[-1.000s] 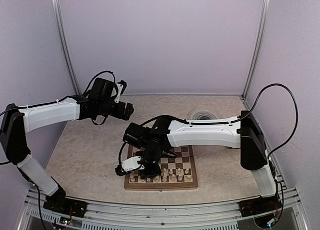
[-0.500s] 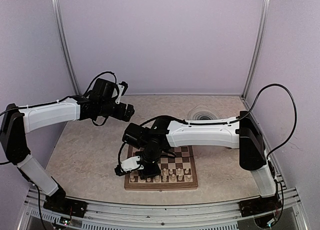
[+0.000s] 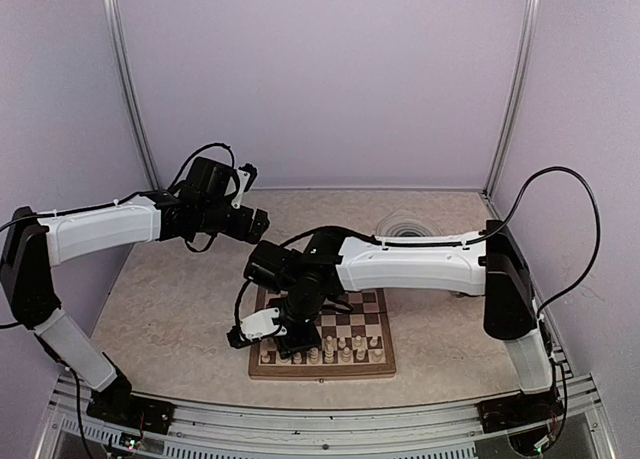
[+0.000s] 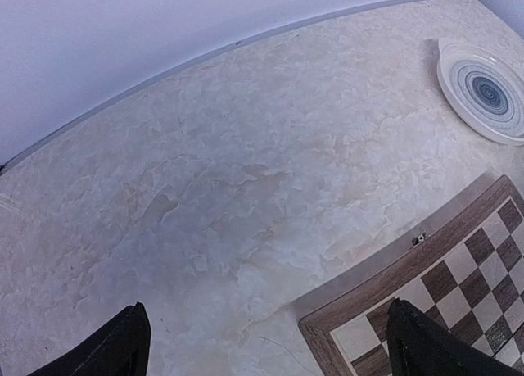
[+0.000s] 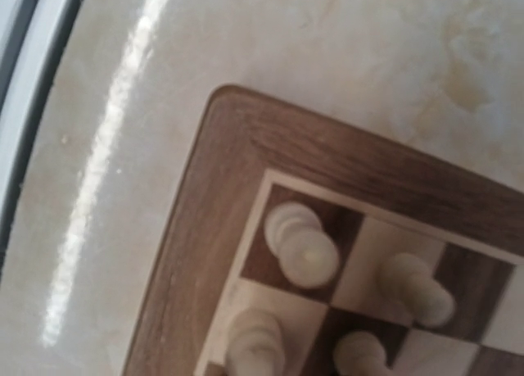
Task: Set up the chess pieces on the board
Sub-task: Place the knight at b1, then reset both arms
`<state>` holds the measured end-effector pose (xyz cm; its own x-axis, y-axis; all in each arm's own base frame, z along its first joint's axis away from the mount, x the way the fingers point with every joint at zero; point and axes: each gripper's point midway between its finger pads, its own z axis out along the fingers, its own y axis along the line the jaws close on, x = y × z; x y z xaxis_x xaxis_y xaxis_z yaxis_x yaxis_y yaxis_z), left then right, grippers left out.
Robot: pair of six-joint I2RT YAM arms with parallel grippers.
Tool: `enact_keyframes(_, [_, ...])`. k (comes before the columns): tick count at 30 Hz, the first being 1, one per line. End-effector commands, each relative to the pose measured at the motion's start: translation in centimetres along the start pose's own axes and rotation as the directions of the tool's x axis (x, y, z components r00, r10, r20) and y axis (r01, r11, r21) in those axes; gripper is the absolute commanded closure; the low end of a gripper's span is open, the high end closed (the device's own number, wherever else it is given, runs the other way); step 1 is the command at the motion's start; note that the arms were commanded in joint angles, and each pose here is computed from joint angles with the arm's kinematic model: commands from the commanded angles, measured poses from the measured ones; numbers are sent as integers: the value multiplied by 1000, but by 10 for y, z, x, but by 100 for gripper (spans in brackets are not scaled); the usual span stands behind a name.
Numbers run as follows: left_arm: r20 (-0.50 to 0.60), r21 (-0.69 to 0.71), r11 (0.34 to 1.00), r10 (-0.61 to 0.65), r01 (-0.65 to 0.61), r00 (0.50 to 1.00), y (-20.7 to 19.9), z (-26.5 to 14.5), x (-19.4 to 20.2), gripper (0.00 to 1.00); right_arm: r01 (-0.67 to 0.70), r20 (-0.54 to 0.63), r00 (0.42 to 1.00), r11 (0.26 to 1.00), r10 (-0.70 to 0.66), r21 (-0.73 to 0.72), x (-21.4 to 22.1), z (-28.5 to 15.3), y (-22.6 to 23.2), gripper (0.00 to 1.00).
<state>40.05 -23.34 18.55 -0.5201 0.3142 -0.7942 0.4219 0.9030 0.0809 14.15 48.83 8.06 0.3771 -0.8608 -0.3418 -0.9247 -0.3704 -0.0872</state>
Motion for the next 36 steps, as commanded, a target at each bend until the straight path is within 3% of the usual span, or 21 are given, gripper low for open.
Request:
enact_keyframes(1, [45,-33,999,7,-5,999,6,-7,-16,1,-1,127,992,996,-11,92,-21,-70,-19,64])
enact_keyframes(9, [84,-62,998,5,0,996,9,-22,-35,1,-159,177,977,953,116,258,39,-144,-78,62])
enact_keyframes(17, [90,-59,998,-30,36,996,11,-38,-46,1,-383,268,919,821,291,424,134,-219,-123,59])
enact_keyframes(21, [107,-57,997,-50,57,993,13,-50,-50,1,-505,343,861,704,374,499,188,-257,-136,55])
enact_keyframes(24, [124,-54,996,-68,75,990,15,-59,-54,1,-622,472,779,608,413,494,223,-294,-139,42])
enact_keyframes(26, [139,-50,994,-84,92,987,15,-64,-57,1,-697,561,711,531,425,481,248,-321,-138,28])
enact_keyframes(27, [150,-46,994,-95,103,984,16,-68,-60,1,-733,599,676,478,430,483,266,-335,-137,6])
enact_keyframes(28, [157,-39,993,-103,110,982,15,-71,-62,1,-758,626,649,443,433,479,277,-343,-133,2])
enact_keyframes(31, [188,-13,990,-135,140,973,13,-79,-70,1,-811,685,584,341,435,476,306,-351,-121,1])
enact_keyframes(34, [217,22,986,-168,168,962,9,-87,-77,1,-843,733,530,175,427,508,330,-360,-114,1])
enact_keyframes(36, [229,45,983,-186,180,956,5,-89,-78,1,-858,764,504,131,404,497,334,-366,-106,1])
